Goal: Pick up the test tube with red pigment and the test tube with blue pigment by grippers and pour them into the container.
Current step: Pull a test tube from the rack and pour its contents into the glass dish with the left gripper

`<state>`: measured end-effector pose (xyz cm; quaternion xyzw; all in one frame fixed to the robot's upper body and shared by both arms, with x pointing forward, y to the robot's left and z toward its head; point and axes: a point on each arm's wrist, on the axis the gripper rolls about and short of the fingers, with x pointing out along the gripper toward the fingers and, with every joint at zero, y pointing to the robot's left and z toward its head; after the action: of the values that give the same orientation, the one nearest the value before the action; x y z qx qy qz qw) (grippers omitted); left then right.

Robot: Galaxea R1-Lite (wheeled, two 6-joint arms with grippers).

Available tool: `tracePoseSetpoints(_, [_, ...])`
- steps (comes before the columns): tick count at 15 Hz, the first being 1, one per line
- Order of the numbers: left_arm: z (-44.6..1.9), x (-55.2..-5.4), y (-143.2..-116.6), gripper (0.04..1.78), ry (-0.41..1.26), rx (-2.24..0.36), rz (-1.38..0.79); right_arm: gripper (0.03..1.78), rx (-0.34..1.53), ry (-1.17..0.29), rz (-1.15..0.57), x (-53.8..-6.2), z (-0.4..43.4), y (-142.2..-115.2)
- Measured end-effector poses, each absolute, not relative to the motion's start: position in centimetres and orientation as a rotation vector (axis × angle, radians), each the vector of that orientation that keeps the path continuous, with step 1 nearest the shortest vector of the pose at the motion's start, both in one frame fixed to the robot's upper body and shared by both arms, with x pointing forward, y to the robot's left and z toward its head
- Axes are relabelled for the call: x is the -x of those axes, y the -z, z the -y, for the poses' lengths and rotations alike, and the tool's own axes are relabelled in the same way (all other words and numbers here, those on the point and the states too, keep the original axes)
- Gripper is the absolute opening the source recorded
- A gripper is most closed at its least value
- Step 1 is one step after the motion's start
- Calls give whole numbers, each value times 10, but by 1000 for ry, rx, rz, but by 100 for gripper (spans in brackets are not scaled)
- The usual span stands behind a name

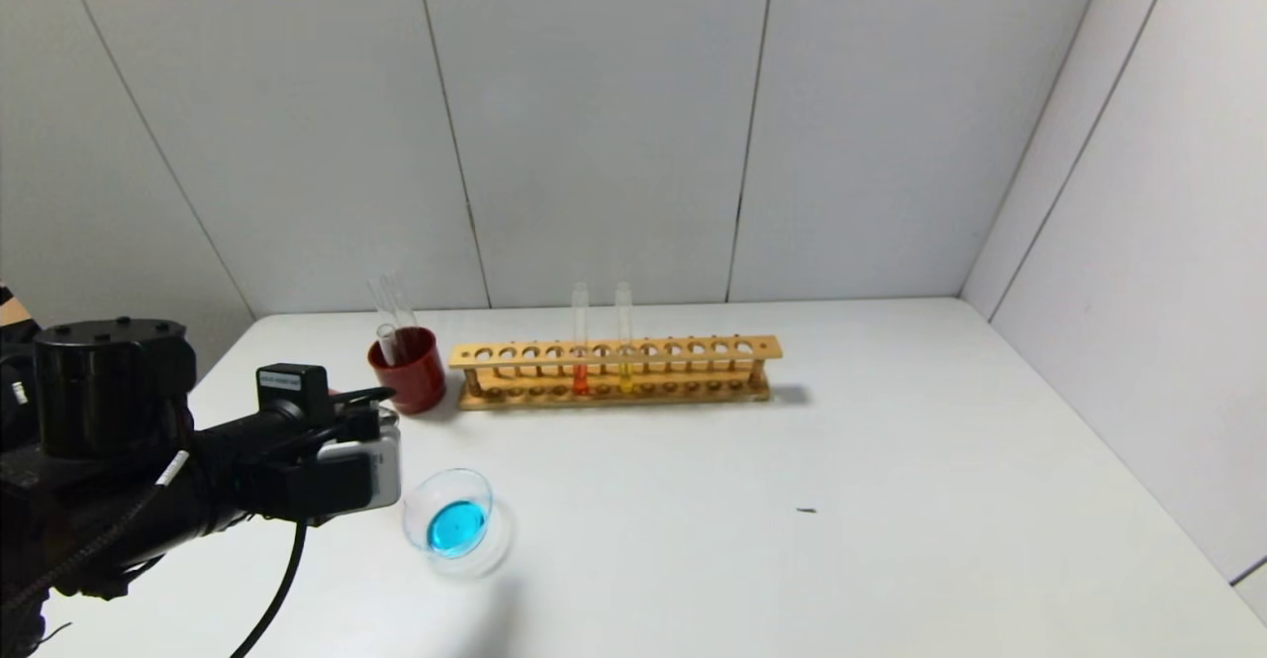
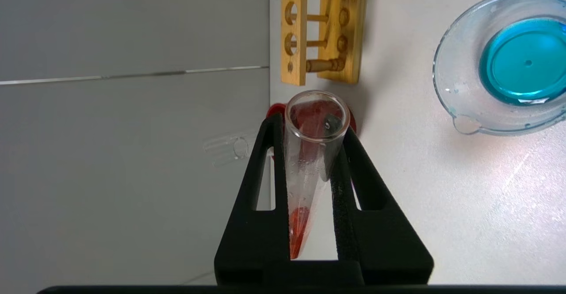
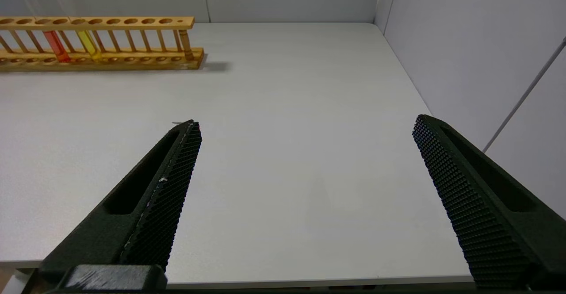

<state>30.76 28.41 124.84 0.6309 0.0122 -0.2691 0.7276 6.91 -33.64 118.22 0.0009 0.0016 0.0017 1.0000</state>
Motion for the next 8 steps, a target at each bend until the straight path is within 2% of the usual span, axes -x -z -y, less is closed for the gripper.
tracePoseSetpoints(8, [-283,-314,-1228,32,635,-1499,-2,175,-2,-4,-3,-69,336,-1182])
